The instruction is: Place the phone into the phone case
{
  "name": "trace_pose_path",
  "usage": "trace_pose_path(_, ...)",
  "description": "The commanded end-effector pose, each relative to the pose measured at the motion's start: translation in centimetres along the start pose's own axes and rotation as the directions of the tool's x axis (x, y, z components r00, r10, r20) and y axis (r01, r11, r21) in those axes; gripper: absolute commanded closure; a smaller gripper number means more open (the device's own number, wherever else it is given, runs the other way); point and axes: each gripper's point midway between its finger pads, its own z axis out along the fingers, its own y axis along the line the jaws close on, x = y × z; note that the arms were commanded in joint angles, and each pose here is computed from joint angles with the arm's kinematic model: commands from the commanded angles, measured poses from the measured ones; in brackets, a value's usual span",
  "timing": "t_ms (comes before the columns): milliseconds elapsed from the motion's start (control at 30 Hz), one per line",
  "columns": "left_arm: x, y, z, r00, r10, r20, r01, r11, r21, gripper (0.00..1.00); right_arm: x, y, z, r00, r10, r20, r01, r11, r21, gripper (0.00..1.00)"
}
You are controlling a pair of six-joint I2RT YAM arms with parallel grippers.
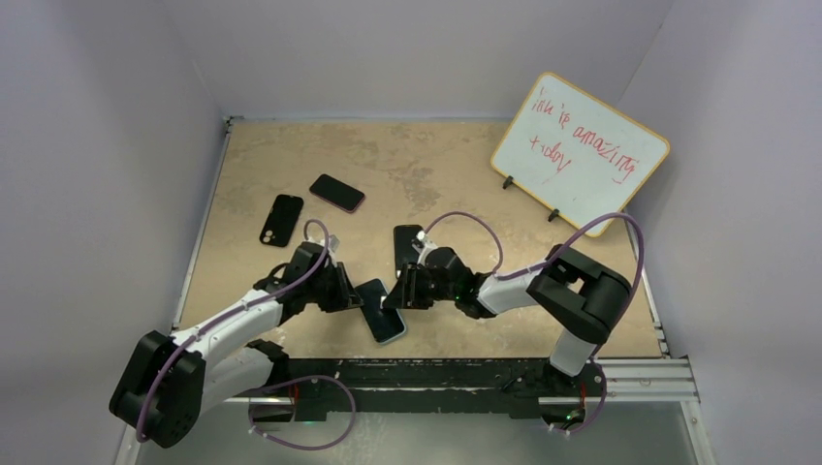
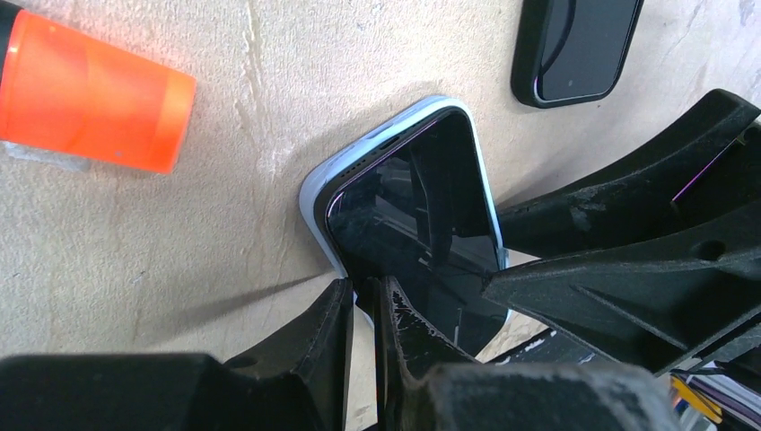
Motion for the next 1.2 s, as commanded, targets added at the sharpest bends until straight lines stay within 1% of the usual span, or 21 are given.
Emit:
trace_pose_path(0, 0.6, -3.0, -0.3, 0.999, -0.021, -0.043, 0.027, 0.987, 0.157, 0.85, 0.3, 3.7, -0.2, 1.000, 0.015, -0.015, -0.017, 0.984, -0.178, 0.57)
trace_pose_path(167, 1.7, -2.4, -0.1, 0.996, -0.037, -0.084, 0.050, 0.987, 0.156, 0.87, 0.3, 5.2, -0.5, 0.999, 0.045, -0.028, -0.051, 0.957, -0.285, 0.57)
trace_pose_path(233, 2.2, -2.9, -0.3, 0.993, -0.044, -0.107, 0.063, 0.980, 0.188, 0.88, 0.0, 6.1, -0.8, 0.999, 0.045, -0.014, -0.047, 0.943, -0.331, 0.57)
trace_pose_path(467, 1.8, -4.2, -1.3, 0.996, -0.030, -0.082, 0.049, 0.968, 0.244, 0.85, -0.4, 6.6, -0.9, 1.000, 0.017, 0.009, -0.013, 0.943, -0.332, 0.59)
trace_pose_path(567, 1.9, -4.4, -1.4, 0.995, -0.039, -0.089, 0.062, 0.963, 0.262, 0.85, 0.2, 6.3, -0.8, 1.000, 0.020, -0.021, -0.026, 0.940, -0.341, 0.66)
trace_pose_path(700, 2.3, -4.5, -1.4, 0.993, -0.042, -0.109, 0.070, 0.959, 0.274, 0.85, 0.3, 6.3, -0.7, 0.999, 0.017, -0.028, -0.025, 0.940, -0.341, 0.70)
trace_pose_path(767, 2.4, -4.4, -1.3, 0.993, -0.045, -0.113, 0.074, 0.960, 0.269, 0.85, 0.4, 6.1, -0.8, 0.999, 0.023, -0.028, -0.031, 0.943, -0.330, 0.77)
trace_pose_path(867, 2.0, -5.2, -1.8, 0.995, -0.024, -0.100, 0.053, 0.953, 0.297, 0.85, 0.6, 6.2, -1.4, 0.999, 0.033, -0.037, -0.043, 0.939, -0.340, 0.90)
trace_pose_path(933, 0.9, -6.1, -2.7, 0.998, 0.008, -0.059, 0.010, 0.953, 0.304, 0.81, 0.0, 6.8, -2.1, 1.000, 0.025, -0.013, -0.028, 0.935, -0.354, 0.99)
trace_pose_path(967, 0.3, -6.5, -3.2, 0.999, 0.026, -0.037, -0.013, 0.952, 0.306, 0.77, -0.3, 6.9, -2.5, 1.000, 0.022, -0.001, -0.021, 0.935, -0.355, 1.00)
trace_pose_path(1033, -1.1, -7.9, -4.8, 0.998, 0.065, 0.024, -0.070, 0.945, 0.319, 0.64, -1.3, 7.3, -3.5, 0.999, 0.012, 0.031, 0.000, 0.932, -0.363, 1.00)
trace_pose_path(1167, -4.0, -10.9, -9.2, 0.972, 0.137, 0.192, -0.198, 0.914, 0.355, 0.34, -3.6, 8.5, -6.0, 0.995, -0.021, 0.099, 0.057, 0.926, -0.373, 1.00)
